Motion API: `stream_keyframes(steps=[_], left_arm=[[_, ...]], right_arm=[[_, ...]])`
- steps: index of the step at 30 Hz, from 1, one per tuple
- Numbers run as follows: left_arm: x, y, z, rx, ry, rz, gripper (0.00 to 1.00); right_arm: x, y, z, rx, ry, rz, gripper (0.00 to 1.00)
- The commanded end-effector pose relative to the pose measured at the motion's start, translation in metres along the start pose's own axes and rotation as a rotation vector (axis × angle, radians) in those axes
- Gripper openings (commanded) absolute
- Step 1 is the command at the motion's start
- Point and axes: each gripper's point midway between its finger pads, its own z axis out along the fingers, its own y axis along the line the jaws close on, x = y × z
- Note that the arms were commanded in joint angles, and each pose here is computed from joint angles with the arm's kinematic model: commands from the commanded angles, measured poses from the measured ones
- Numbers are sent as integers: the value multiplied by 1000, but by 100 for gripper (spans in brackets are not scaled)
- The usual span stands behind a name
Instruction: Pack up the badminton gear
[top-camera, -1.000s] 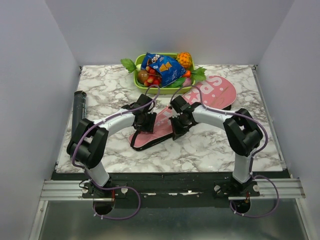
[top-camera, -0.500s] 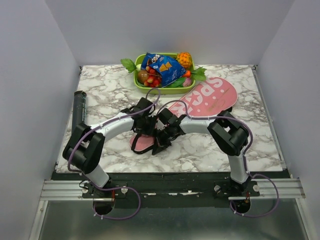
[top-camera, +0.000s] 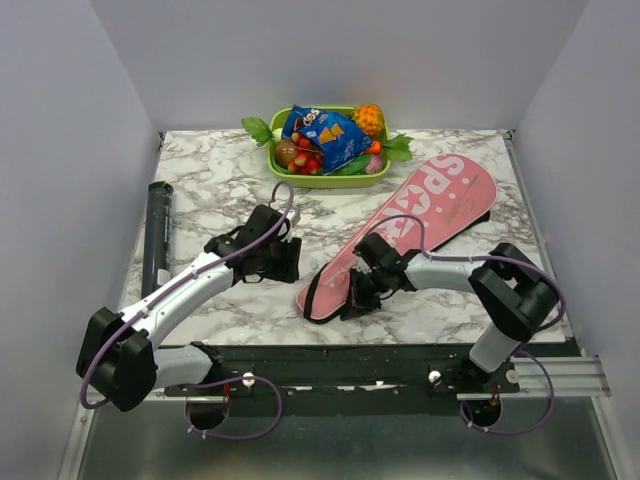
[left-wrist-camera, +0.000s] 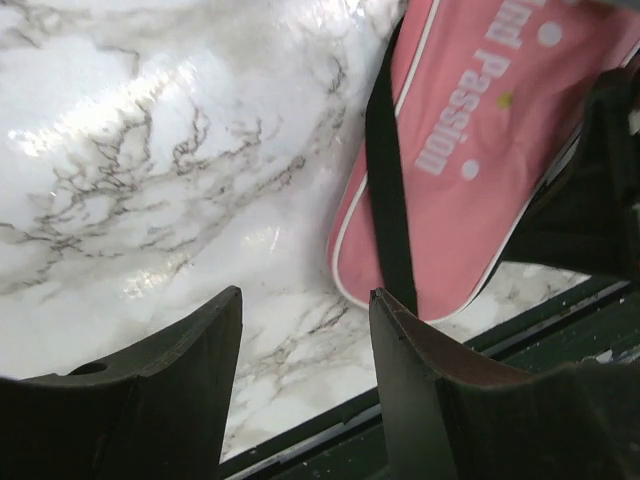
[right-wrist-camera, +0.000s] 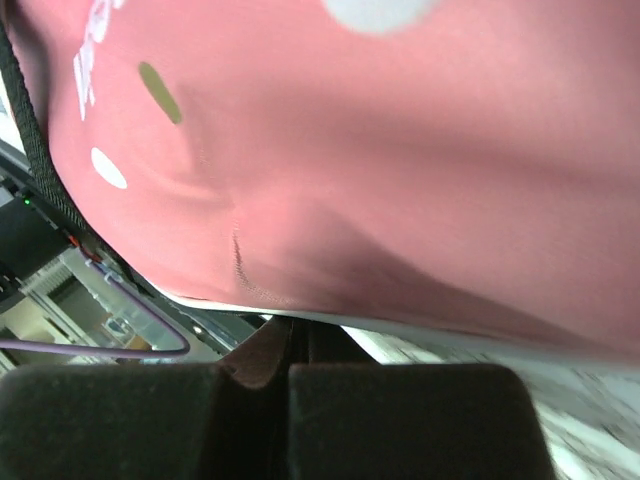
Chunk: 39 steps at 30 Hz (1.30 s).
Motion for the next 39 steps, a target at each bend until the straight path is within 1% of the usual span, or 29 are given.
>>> stream_keyframes(steps=[1, 5, 9, 10, 11, 13, 14, 16, 17, 18, 20, 24, 28, 34, 39], left_arm=[[26, -13, -1, 69, 58, -24, 61], [39, -22, 8, 94, 92, -7, 61], [50, -33, 13, 98, 112, 33, 60], [52, -39, 13, 105, 113, 44, 60], [55, -40, 13, 104, 117, 43, 60], [59, -43, 14, 110, 124, 36, 60], [63, -45, 14, 115, 128, 39, 60], [65, -48, 14, 128, 126, 33, 60], [68, -50, 14, 134, 128, 33, 60], [69, -51, 15, 138, 127, 33, 60], [72, -51, 16, 142, 128, 34, 60], [74, -48, 22, 132, 126, 46, 60], [74, -47, 30, 128, 117, 57, 60], [76, -47, 38, 122, 147, 57, 60], [80, -45, 42, 109, 165, 49, 59]], right_arm=[[-2, -39, -15, 111, -91, 98, 1], [-1, -52, -27, 166, -114, 86, 1], [-4, -46, -41, 200, -95, 12, 1], [-5, -45, -45, 205, -100, 0, 6], [-6, -45, -50, 219, -113, -10, 19], [-7, -39, -66, 225, -138, -45, 30], [-7, -36, -71, 224, -144, -61, 37], [-4, -32, -84, 220, -148, -105, 42], [-4, -31, -87, 217, -149, -122, 46], [-3, -32, -90, 218, -146, -152, 47], [-3, -31, -93, 214, -152, -181, 49], [-9, -30, -92, 203, -179, -245, 49], [-17, -38, -88, 253, -199, -295, 49], [-25, -49, -72, 293, -191, -366, 49], [-28, -47, -59, 289, -180, -400, 48]])
